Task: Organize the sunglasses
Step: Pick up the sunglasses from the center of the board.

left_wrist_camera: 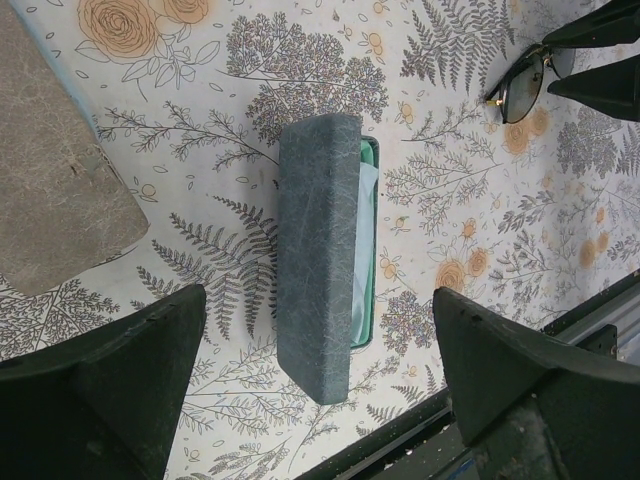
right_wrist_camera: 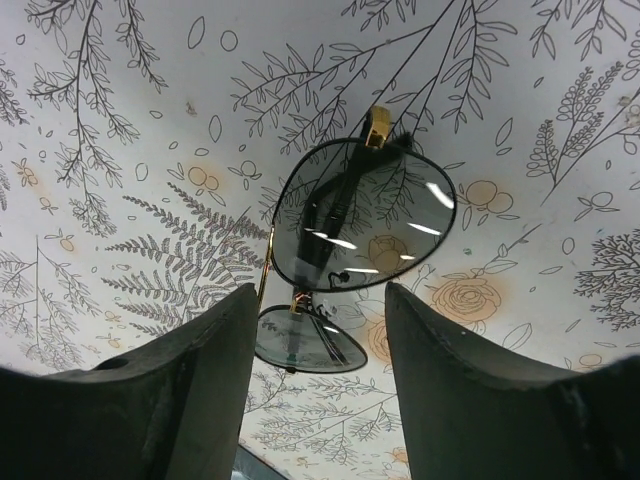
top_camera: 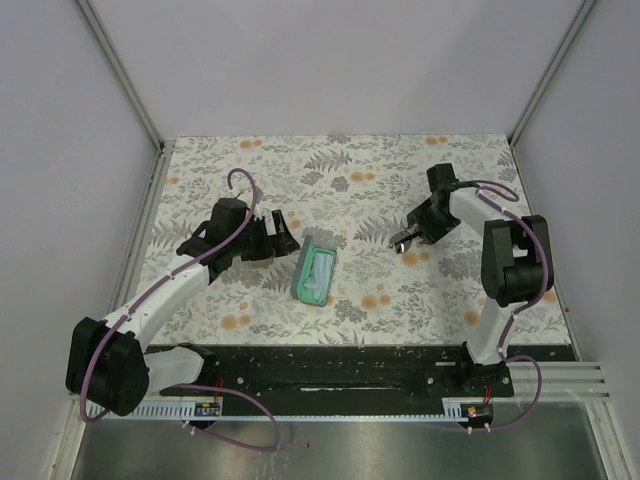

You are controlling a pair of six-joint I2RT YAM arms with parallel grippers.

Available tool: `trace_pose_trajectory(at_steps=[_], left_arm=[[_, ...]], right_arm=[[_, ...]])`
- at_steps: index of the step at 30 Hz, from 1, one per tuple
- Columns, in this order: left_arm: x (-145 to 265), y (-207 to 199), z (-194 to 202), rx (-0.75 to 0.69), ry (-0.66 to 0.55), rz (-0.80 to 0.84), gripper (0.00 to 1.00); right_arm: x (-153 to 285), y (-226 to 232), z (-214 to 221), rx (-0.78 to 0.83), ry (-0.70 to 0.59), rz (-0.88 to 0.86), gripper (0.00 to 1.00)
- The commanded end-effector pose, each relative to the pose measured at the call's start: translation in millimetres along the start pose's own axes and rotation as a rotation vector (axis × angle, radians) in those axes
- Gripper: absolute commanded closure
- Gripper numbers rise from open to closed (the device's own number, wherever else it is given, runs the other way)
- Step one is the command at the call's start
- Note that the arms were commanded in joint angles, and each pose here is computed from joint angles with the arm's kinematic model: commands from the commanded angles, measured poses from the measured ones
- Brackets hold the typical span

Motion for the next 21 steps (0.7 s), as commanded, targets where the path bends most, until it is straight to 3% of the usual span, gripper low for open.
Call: trace_pose_trajectory(at_steps=[1, 7, 15, 19, 21], left_arm=[[-1, -5, -6, -0.018, -0.03, 0.042, 0.01], [-2, -5, -5, -0.017, -0.016, 0.048, 0.01], [-3, -6, -5, -0.018, -0.009, 0.05, 0.01], [-3, -7, -4, -0.019, -0.005, 0.054, 0.01], [-1, -7, -5, -0.019, -0.01, 0.053, 0.01]], right_arm=[[8, 14, -14, -0.01, -0.044, -0.04, 0.38], [-1, 16, -13, -0.012, -0.019, -0.037, 0.44], [1, 16, -8, 0.019, -0.011, -0.082, 0.66], [9, 18, -7, 0.049, -0.005, -0.116, 0.86], [15, 20, -7, 0.072, -0.011, -0.142, 0.87]])
Point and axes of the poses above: each gripper's point midway between its finger pads, its own x axis back along the fingers, its own y axis along the line the jaws close on, z = x × y, the point moved 6 cm from there along x, back along the fingers, and after that the axes turned 15 degrees about x, right-handed, at the moved point
